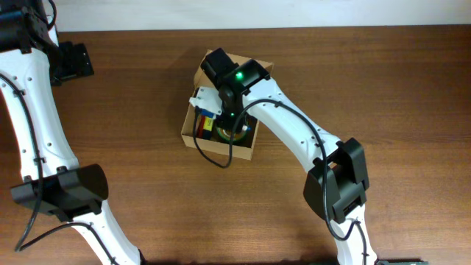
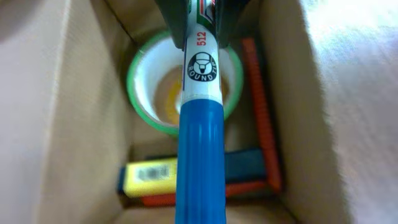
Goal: Pack container
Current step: 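Lower the marker into the box beside the tapes and release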
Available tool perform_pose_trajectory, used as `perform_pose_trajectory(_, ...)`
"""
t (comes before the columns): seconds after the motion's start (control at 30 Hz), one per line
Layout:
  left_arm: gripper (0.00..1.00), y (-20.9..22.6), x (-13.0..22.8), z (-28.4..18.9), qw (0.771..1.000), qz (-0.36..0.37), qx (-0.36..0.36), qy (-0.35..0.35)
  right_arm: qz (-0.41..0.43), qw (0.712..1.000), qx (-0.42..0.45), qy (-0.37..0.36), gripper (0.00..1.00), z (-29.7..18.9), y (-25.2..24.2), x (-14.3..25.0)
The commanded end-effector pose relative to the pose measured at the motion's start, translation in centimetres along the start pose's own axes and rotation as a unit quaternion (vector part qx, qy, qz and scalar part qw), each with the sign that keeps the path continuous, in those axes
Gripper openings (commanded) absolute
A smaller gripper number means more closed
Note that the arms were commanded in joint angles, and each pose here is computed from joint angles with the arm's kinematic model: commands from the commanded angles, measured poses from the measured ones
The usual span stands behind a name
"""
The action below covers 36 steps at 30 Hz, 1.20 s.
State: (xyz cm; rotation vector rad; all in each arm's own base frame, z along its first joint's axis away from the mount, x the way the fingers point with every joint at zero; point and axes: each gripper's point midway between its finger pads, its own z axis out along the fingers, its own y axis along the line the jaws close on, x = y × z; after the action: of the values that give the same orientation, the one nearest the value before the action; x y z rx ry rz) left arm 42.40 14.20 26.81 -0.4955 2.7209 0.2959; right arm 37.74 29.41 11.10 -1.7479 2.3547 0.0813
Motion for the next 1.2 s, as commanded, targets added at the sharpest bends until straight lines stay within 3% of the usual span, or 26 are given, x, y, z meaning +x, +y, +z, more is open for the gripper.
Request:
perform_pose_trajectory(0.0, 0.99, 0.2, -0.3, -1.1, 1.0, 0.0, 0.004, -0.015, -0.017, 0.999, -0.026, -0.013, 0.04, 0.1, 2.0, -1.4)
perform_pose_trajectory(0.93, 0.99, 0.2, -0.3, -1.1, 1.0, 0.0, 0.004, -0.015, -0.026, 0.996, -0.074, 0.031, 0.04, 5.7, 5.7, 1.4)
perform_pose_trajectory(1.0, 0.99, 0.2, -0.3, -1.1, 1.0, 0.0, 0.004, -0.015, -0.026, 0.996, -0.074, 0.031, 0.22, 5.7, 5.7, 1.4)
perform_pose_trajectory(1.17, 0.99, 0.2, -0.3, -1.1, 1.0, 0.0, 0.004, -0.015, -0.02, 0.997, -0.072, 0.031, 0.4, 5.7, 5.2, 1.7)
